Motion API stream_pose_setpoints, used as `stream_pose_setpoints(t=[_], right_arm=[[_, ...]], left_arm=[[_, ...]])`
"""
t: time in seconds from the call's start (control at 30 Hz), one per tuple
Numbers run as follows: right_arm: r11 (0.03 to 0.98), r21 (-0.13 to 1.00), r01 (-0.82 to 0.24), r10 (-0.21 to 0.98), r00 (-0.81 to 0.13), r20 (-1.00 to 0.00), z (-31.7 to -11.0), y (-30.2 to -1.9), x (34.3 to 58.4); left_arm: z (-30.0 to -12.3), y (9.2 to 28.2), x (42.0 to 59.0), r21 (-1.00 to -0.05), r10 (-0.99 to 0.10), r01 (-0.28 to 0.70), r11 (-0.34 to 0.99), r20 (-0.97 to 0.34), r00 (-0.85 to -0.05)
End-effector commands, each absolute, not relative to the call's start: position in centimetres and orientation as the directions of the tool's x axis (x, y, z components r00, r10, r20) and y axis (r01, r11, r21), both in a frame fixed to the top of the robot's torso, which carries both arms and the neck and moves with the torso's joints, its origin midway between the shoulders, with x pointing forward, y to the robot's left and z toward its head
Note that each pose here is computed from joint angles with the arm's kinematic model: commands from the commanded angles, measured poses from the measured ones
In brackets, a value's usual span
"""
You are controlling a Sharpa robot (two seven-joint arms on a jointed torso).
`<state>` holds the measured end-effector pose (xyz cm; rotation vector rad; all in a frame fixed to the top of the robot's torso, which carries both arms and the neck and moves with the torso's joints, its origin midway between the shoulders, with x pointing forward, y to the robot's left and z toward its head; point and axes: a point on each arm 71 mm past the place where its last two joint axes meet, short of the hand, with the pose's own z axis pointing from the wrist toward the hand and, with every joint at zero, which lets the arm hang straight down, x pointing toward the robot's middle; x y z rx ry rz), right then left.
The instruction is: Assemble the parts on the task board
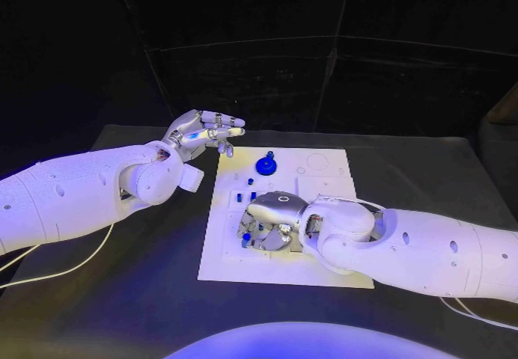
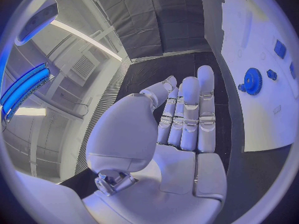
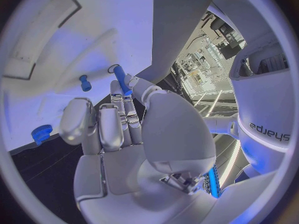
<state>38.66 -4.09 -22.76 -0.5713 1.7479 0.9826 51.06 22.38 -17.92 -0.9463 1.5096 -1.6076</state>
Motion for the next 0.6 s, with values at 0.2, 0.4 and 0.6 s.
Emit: stream_pose_setpoints(t=[0.2,0.4,0.6], right_arm=[[0.555,0.298,-0.776,0.001,-0.358,-0.934,-23.14,-4.04,38.64],[0.569,0.267,-0.778,0.005,-0.321,-0.947,-23.05,-4.12,38.83],[0.57,0.251,-0.783,0.019,-0.292,-0.956,-22.83,-4.23,38.81]], left_arm=[[-17.77,22.27,51.07,-0.998,-0.879,0.025,-0.06,0.041,-0.476],[-17.78,22.29,51.09,-0.998,-0.879,0.025,-0.06,0.041,-0.476],[-17.78,22.32,51.11,-0.998,-0.879,0.025,-0.06,0.041,-0.475]])
